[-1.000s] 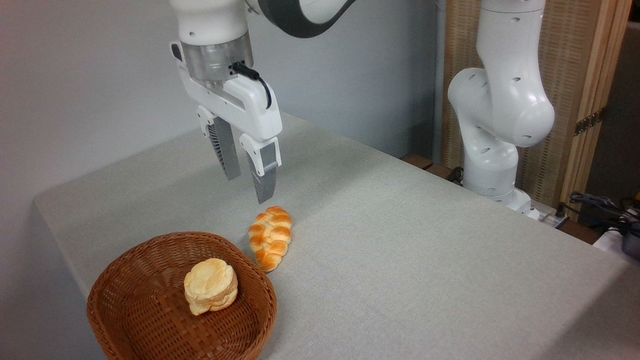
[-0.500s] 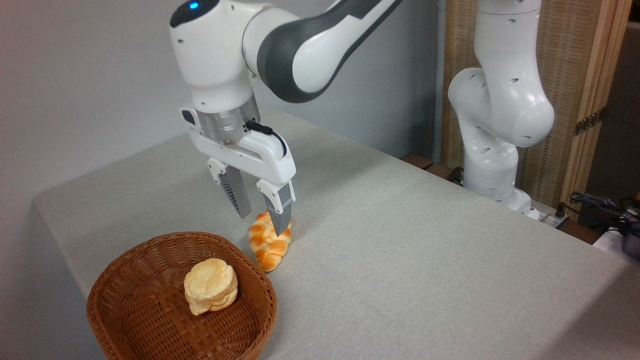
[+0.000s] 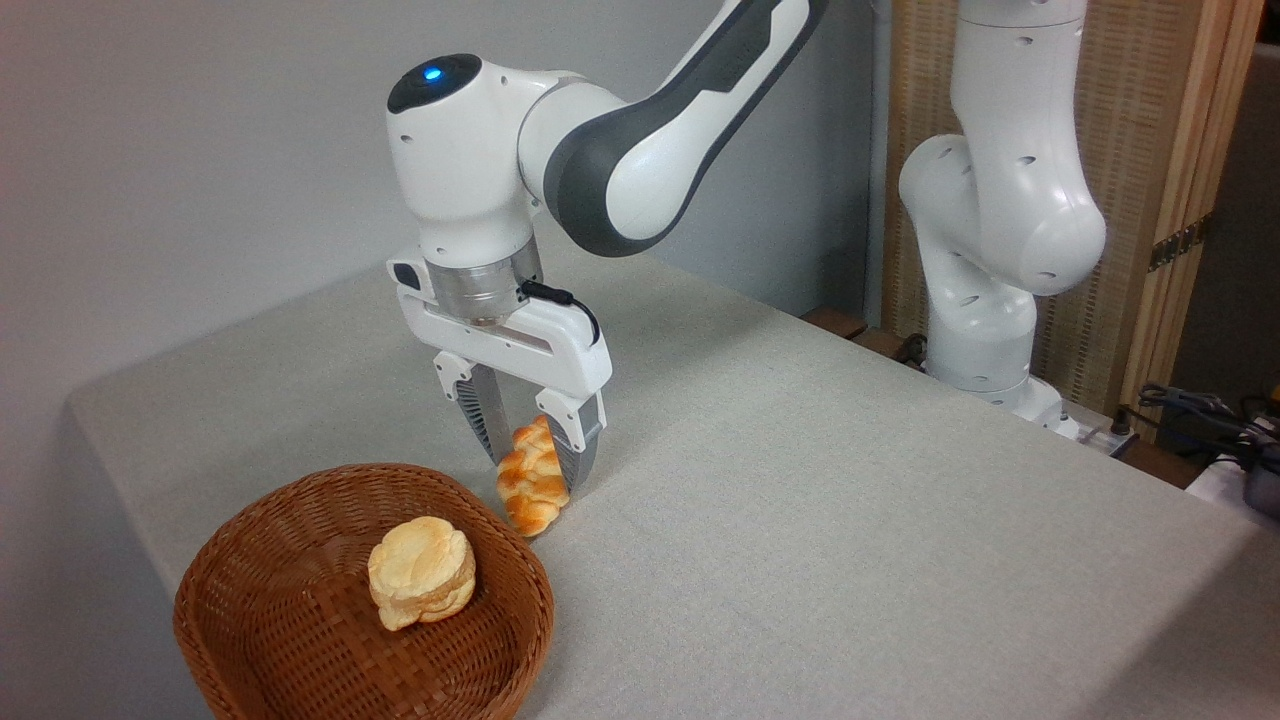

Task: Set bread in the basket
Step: 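Lift the braided roll off the table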

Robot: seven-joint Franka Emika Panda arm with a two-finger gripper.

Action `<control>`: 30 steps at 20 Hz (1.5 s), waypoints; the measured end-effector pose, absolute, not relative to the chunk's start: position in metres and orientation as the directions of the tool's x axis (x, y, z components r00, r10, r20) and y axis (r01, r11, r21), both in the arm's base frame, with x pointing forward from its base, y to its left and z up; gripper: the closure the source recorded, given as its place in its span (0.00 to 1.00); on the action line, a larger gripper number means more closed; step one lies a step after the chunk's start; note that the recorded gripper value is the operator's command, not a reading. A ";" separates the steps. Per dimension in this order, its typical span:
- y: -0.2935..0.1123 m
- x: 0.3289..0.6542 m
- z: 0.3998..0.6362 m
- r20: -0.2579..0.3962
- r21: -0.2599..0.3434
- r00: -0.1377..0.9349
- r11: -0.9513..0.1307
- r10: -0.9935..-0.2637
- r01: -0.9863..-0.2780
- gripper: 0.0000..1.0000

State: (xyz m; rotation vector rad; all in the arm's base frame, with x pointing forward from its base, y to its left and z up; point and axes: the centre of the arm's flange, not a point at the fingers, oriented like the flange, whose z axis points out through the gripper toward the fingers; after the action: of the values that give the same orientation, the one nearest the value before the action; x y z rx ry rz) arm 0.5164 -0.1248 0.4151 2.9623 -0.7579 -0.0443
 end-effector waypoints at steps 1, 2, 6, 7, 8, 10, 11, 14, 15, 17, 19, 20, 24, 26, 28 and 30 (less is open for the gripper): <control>-0.127 0.516 0.415 -0.004 0.085 0.874 -0.871 -0.485 -0.483 0.00; -0.130 0.516 0.416 0.000 0.081 0.872 -0.869 -0.490 -0.488 0.00; -0.136 0.515 0.415 0.006 0.078 0.866 -0.863 -0.500 -0.499 0.00; -0.136 0.515 0.415 0.007 0.077 0.866 -0.863 -0.501 -0.500 0.00; -0.136 0.515 0.415 0.007 0.077 0.866 -0.863 -0.501 -0.500 0.00; -0.136 0.515 0.415 0.007 0.077 0.865 -0.862 -0.501 -0.501 0.35; -0.137 0.515 0.415 0.006 0.074 0.863 -0.861 -0.505 -0.504 0.54; -0.140 0.514 0.414 -0.003 0.045 0.849 -0.848 -0.529 -0.528 0.71; -0.142 0.513 0.414 -0.005 0.040 0.846 -0.845 -0.534 -0.533 0.71; -0.143 0.513 0.413 -0.007 0.039 0.844 -0.843 -0.537 -0.536 0.71; -0.143 0.513 0.413 -0.008 0.039 0.843 -0.843 -0.538 -0.537 0.71; -0.144 0.513 0.413 -0.009 0.039 0.843 -0.842 -0.539 -0.538 0.71; -0.145 0.513 0.412 -0.009 0.039 0.841 -0.841 -0.540 -0.540 0.71; -0.145 0.513 0.412 -0.009 0.039 0.841 -0.841 -0.541 -0.540 0.71; -0.145 0.513 0.413 -0.007 0.039 0.839 -0.838 -0.545 -0.544 0.72; -0.143 0.515 0.416 0.000 0.037 0.829 -0.829 -0.559 -0.558 0.72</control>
State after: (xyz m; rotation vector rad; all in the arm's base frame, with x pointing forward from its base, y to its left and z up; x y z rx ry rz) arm 0.5150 -0.1428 0.4160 2.9709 -0.9074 -0.0165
